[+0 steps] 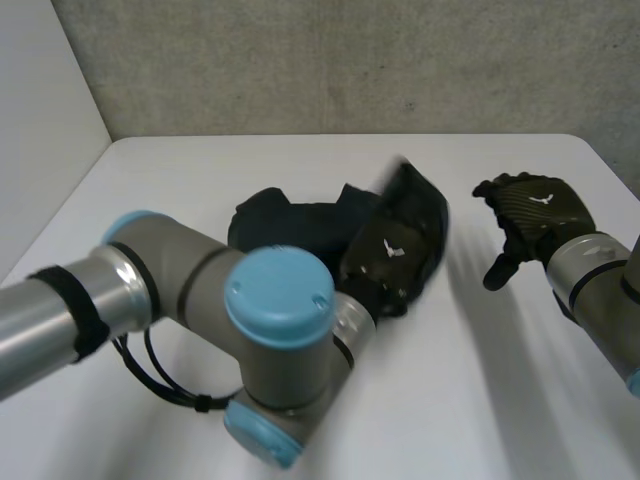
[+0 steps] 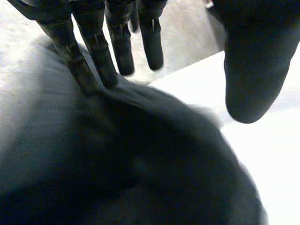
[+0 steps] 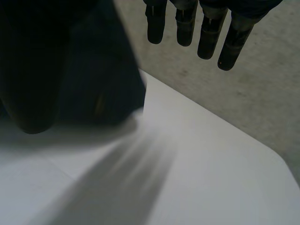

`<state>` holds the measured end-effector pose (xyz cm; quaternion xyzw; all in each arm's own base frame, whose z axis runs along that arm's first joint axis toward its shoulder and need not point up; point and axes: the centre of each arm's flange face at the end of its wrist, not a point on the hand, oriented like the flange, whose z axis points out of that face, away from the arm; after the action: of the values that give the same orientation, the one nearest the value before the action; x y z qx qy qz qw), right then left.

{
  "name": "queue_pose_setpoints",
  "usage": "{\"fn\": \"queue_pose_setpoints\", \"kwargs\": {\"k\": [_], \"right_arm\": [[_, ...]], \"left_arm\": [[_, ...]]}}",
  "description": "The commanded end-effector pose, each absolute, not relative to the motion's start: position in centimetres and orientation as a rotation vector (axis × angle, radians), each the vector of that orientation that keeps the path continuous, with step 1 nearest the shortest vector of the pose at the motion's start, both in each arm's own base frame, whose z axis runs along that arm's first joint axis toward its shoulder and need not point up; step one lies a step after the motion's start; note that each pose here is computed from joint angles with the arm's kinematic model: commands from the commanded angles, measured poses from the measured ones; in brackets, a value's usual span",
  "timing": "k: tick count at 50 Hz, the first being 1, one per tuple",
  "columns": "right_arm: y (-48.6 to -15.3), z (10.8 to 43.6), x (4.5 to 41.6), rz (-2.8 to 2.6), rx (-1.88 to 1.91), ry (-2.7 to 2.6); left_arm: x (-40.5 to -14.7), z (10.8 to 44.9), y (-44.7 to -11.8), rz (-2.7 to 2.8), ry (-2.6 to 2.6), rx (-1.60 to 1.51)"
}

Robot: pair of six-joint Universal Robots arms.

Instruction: Fold the shorts.

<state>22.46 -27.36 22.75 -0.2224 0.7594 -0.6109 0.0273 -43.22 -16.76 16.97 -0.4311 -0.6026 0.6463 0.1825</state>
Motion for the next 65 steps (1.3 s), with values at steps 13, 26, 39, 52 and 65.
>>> {"fn": "queue_pose_setpoints", "kwargs": {"k": [13,26,39,52,65], "right_arm": [[-27.7,22.7,22.0,-1.87,-0.688,2.35],[-26.5,18.6,23.9,-1.76,-1.019,2.341],[-27.1,16.9,24.6,-1.934,-1.027,2.245],[-28.8,17.4,25.4,-2.022,-1.015,2.185],[-37.9,21.4,27.6,-2.348,-0.976,1.966]], "left_arm": [[-32.9,26.3,-23.1,2.081,-1.83,-0.964],[-30.5,19.6,-29.5,1.887,-1.991,-1.042],[-32.9,16.3,-35.0,1.878,-1.965,-1.215],[-33.2,13.4,-35.5,1.801,-2.055,-1.259],[-32.1,20.8,-24.8,1.641,-2.194,-1.042]]}}
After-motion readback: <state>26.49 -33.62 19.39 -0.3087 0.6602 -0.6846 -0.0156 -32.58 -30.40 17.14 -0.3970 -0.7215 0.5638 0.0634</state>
